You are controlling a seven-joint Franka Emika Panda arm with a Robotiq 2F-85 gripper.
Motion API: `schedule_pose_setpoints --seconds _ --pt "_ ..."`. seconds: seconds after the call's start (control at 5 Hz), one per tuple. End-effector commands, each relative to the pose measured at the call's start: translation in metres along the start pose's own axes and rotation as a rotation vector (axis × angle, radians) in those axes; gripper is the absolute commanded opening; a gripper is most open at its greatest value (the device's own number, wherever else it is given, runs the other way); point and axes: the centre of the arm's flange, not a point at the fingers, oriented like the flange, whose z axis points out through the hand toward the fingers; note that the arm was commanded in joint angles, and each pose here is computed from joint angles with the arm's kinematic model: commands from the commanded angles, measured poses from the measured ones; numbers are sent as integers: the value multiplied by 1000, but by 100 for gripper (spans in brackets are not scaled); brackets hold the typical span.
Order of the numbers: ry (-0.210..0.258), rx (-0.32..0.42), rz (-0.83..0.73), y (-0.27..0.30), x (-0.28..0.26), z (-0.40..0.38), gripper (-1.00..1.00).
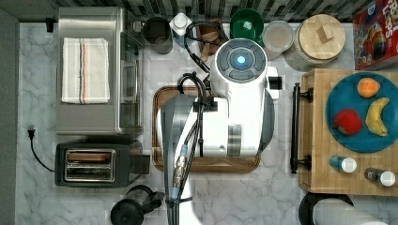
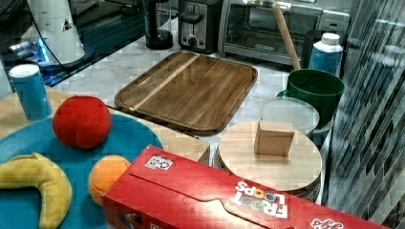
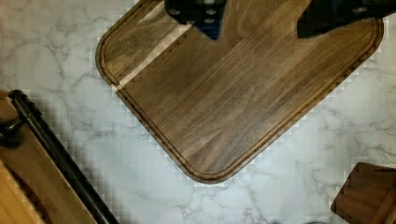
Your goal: Open the drawer.
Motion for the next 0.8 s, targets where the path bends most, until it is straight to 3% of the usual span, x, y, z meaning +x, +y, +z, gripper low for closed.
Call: schedule_pose_setpoints --seconds 0.2,0.6,0.8 --pt "1 -1 -4 0 0 0 100" --pt "-61 25 -119 26 18 13 100" --pt "-63 57 -228 55 28 24 100"
